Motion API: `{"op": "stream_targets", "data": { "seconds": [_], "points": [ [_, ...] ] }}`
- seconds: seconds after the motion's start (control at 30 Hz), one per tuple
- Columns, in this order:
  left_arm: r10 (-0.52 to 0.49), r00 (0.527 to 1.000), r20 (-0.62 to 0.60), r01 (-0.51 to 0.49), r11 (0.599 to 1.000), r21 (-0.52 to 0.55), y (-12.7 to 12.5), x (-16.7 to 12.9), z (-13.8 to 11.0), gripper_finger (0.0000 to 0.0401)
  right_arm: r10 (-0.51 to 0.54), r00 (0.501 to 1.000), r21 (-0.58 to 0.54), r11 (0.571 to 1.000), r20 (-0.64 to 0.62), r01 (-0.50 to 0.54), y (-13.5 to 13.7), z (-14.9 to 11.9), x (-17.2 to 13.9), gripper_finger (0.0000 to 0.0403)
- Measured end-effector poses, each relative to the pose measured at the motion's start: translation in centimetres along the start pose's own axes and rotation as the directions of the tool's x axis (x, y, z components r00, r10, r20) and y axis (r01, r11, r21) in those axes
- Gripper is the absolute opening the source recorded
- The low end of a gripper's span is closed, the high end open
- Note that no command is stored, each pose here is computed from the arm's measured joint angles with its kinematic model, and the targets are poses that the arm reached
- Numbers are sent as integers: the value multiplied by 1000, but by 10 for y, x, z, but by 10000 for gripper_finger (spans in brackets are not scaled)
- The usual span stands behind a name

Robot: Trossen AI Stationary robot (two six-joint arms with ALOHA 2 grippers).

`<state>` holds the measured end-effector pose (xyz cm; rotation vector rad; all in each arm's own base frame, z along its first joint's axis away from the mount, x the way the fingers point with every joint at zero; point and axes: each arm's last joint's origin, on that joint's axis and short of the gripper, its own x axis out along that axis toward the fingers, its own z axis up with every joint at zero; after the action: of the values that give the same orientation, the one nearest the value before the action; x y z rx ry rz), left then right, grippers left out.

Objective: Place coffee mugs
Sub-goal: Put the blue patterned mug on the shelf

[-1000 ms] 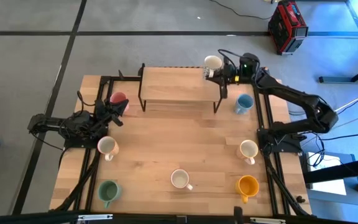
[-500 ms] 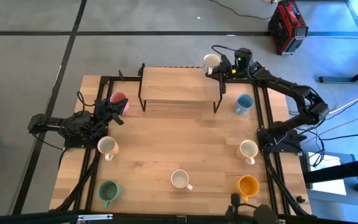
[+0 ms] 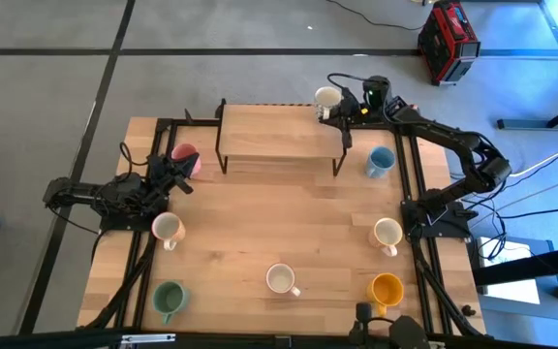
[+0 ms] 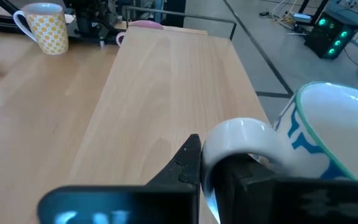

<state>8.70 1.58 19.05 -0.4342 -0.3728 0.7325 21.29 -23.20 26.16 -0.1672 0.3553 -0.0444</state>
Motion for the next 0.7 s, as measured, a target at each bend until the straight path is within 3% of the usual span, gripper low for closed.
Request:
{"op": "stream_targets", "data": {
  "seconds": [0.27, 0.47, 0.7],
  "points": [
    [0, 1000, 0, 0, 1000, 0, 0, 0, 0, 0, -13, 999, -5, 1000, -48, 13, 2, -3, -1, 14],
    [0, 1000, 0, 0, 1000, -1, 0, 0, 0, 0, -81, 992, 8, 997, -99, 83, 2, -3, -4, 38],
    [0, 1000, 0, 0, 1000, -1, 0, 0, 0, 0, -56, 989, 42, 997, -134, 63, 4, -7, -4, 59]
  ]
}}
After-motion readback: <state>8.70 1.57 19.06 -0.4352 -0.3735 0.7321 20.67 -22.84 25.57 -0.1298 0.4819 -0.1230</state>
